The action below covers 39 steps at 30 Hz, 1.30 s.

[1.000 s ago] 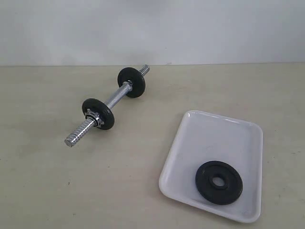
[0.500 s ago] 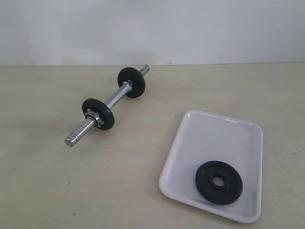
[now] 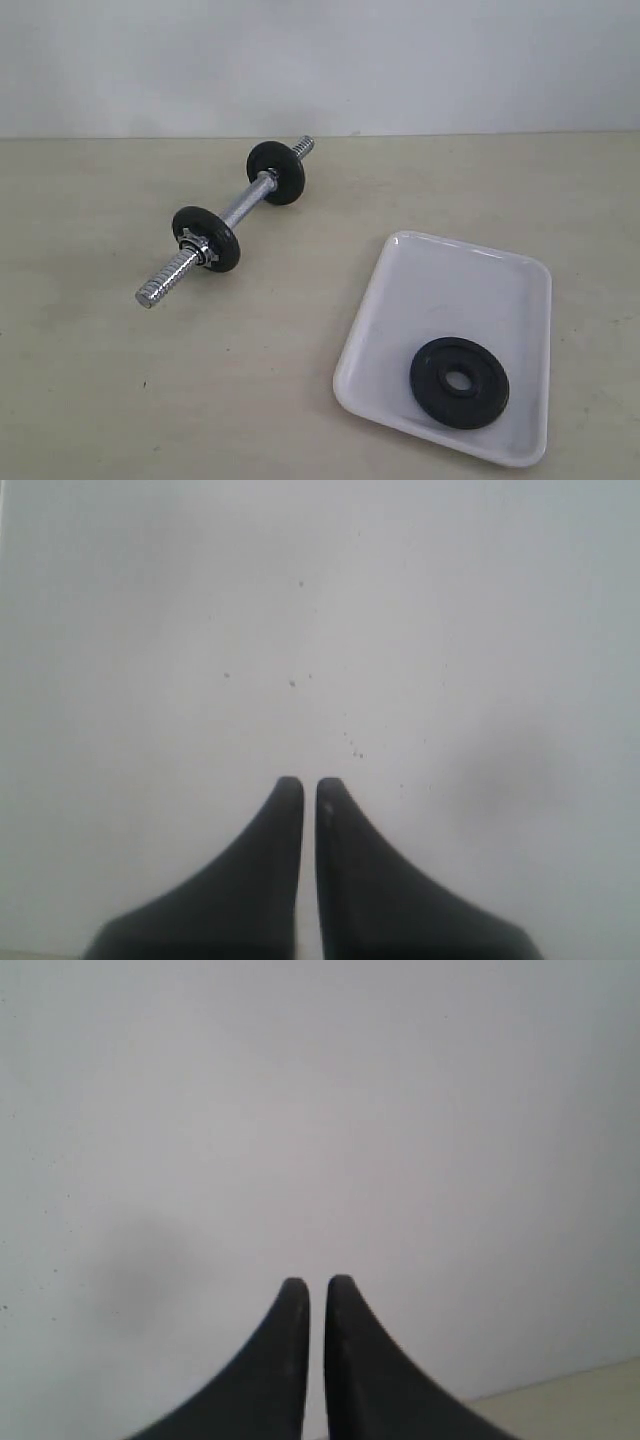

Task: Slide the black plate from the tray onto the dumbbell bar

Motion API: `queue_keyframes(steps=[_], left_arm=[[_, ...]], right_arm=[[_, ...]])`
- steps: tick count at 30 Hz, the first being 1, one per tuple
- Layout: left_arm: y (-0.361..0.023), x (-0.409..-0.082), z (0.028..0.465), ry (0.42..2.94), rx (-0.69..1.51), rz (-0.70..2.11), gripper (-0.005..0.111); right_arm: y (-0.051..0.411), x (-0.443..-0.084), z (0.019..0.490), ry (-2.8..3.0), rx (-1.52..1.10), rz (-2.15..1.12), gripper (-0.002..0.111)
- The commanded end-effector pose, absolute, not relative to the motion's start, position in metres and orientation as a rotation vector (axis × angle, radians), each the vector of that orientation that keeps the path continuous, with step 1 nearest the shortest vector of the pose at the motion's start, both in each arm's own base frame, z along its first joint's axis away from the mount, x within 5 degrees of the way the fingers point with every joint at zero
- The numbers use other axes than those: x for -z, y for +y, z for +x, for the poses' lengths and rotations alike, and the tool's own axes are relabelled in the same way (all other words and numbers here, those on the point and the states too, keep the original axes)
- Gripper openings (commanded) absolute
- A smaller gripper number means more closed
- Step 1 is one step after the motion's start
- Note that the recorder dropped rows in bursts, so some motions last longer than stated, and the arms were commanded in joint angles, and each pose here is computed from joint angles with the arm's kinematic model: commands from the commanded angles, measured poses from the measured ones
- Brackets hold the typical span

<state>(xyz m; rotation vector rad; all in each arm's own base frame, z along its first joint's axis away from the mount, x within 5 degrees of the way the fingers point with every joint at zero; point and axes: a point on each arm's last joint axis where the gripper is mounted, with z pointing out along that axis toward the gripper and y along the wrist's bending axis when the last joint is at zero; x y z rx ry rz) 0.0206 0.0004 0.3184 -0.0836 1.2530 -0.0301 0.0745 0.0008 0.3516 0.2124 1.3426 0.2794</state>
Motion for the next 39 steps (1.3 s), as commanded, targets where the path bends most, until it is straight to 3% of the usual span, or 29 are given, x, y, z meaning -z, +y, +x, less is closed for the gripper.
queue_keyframes(steps=[1, 7, 13, 17, 20, 25, 29, 39], left_arm=[[-0.001, -0.35, 0.007, 1.205, -0.02, -0.043, 0.004], [0.002, -0.396, 0.056, 1.381, -0.169, 0.079, 0.004], [-0.001, -0.418, 0.148, 1.637, -0.108, 0.155, 0.004], [-0.032, -0.413, 0.201, 1.884, 0.097, 0.444, 0.004], [-0.062, -0.414, 0.224, 1.86, 0.32, 0.595, 0.004], [-0.089, -0.393, 0.248, 1.866, 0.435, 0.717, 0.004], [-0.097, -0.362, 0.269, 1.964, 0.393, 0.788, 0.004], [-0.098, -0.277, 0.316, 2.162, 0.295, 0.739, 0.004]], right_arm=[[0.007, -0.365, 0.098, 1.513, -0.084, -0.029, 0.002], [0.017, -0.396, 0.134, 1.736, -0.094, -0.223, 0.002], [0.026, -0.412, 0.156, 1.904, -0.132, -0.405, 0.002], [0.034, -0.403, 0.176, 1.988, -0.223, -0.503, 0.002], [0.039, -0.394, 0.188, 2.01, -0.258, -0.58, 0.002], [0.064, -0.376, 0.202, 2.055, -0.284, -0.772, 0.002], [0.084, -0.36, 0.212, 2.091, -0.271, -0.924, 0.002], [0.09, -0.329, 0.229, 2.251, -0.258, -0.906, 0.002]])
